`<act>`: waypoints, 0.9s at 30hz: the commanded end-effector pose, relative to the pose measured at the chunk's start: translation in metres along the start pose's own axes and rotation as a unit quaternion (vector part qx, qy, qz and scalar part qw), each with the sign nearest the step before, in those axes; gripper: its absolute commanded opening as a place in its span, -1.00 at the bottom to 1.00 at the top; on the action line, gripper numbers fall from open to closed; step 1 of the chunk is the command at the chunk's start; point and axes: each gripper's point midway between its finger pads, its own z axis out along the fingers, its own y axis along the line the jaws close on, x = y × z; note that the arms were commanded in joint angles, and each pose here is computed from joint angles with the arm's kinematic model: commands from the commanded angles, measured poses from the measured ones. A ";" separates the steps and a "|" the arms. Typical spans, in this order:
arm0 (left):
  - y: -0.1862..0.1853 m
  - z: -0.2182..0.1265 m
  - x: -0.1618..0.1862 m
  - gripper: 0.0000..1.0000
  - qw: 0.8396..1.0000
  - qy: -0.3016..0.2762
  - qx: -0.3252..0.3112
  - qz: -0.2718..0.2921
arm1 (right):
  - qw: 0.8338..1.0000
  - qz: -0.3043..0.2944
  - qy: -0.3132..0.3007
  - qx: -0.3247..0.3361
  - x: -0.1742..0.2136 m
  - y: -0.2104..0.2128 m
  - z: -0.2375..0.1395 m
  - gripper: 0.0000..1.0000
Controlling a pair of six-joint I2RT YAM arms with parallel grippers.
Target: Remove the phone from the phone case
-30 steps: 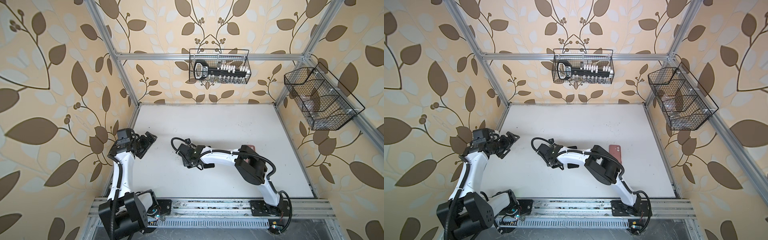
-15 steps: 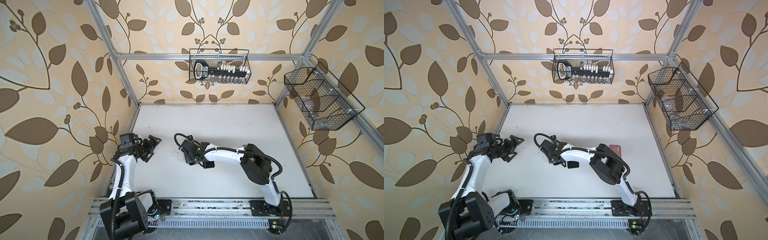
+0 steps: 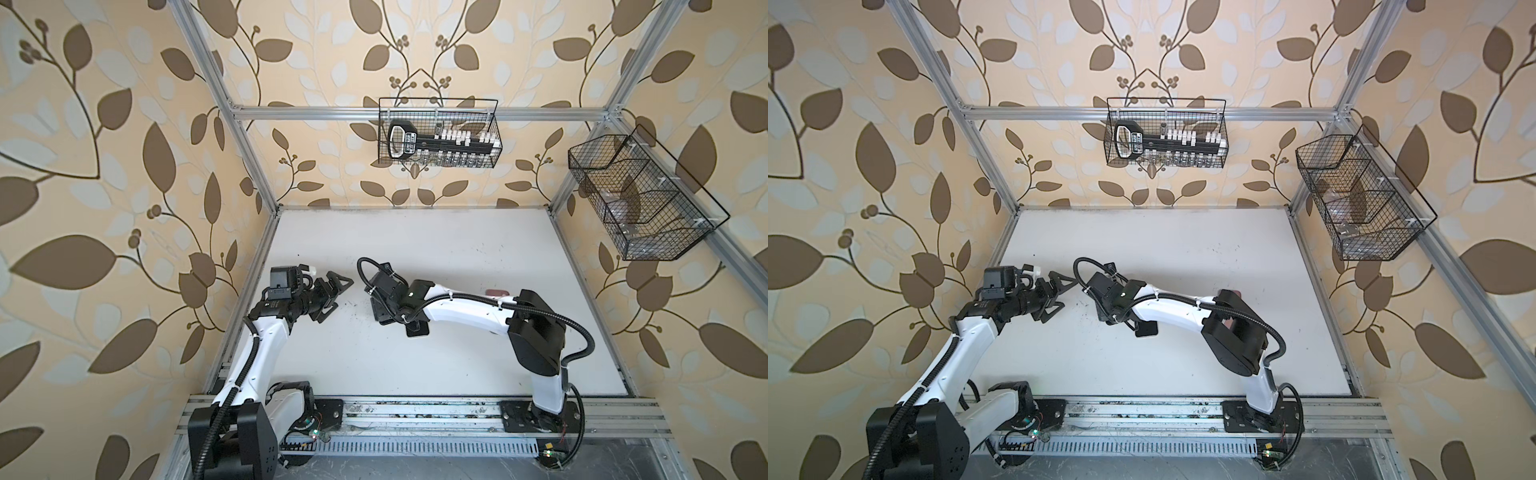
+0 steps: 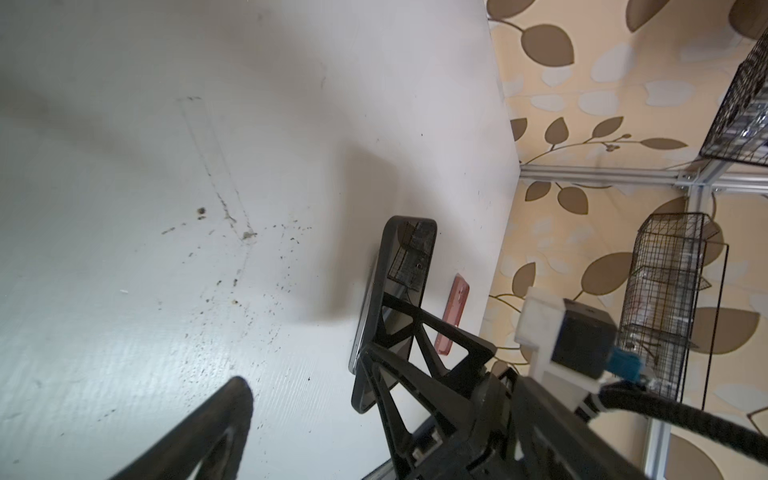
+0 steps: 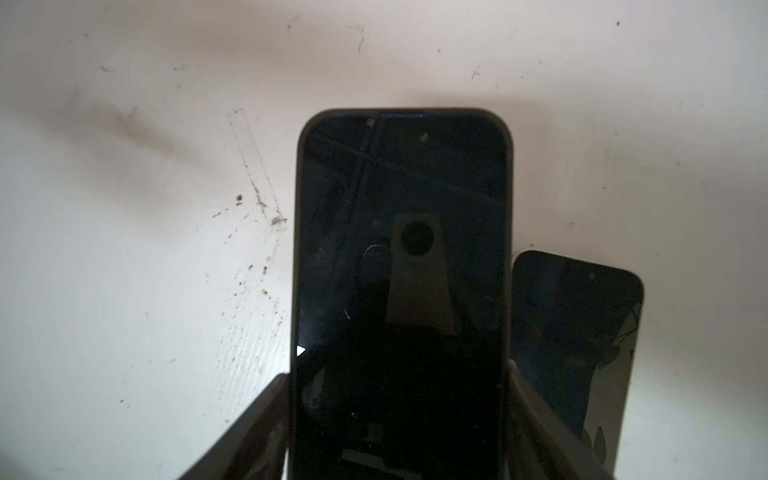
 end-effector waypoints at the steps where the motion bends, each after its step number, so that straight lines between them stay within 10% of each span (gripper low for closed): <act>1: -0.018 0.012 -0.001 0.97 0.999 0.003 0.022 0.030 | 0.999 0.006 -0.029 -0.024 -0.016 0.003 -0.026 0.32; 27: -0.064 0.055 0.012 0.58 0.994 0.032 0.081 0.072 | 0.995 0.020 -0.042 -0.085 -0.014 0.015 -0.069 0.31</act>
